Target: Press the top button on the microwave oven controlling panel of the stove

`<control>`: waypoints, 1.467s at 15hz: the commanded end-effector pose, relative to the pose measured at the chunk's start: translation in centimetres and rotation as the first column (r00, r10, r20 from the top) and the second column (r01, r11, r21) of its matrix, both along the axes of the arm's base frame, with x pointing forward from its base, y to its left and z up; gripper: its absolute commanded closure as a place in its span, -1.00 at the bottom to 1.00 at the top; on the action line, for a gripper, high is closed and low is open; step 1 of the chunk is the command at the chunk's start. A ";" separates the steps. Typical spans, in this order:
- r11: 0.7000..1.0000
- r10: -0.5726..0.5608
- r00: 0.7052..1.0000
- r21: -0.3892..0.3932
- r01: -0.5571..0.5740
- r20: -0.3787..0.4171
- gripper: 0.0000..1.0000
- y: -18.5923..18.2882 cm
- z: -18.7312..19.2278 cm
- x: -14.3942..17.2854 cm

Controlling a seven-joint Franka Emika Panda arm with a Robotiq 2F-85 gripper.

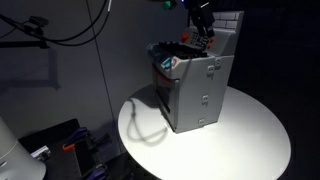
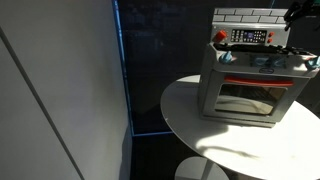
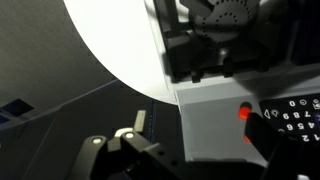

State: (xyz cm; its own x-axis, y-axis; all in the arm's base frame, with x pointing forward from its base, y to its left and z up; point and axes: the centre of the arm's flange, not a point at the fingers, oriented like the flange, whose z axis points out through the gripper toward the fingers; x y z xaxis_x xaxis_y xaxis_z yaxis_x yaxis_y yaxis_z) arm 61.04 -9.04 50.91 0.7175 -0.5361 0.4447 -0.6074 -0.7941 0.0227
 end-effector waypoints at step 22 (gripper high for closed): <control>0.999 -0.041 0.999 0.004 0.041 0.009 -1.00 0.1 -2.2 5.1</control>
State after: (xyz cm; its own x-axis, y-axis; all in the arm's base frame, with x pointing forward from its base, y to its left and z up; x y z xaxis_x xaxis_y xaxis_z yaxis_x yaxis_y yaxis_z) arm 64.97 -8.76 48.25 0.7110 -0.5494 0.4389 -0.6232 -0.7815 0.0314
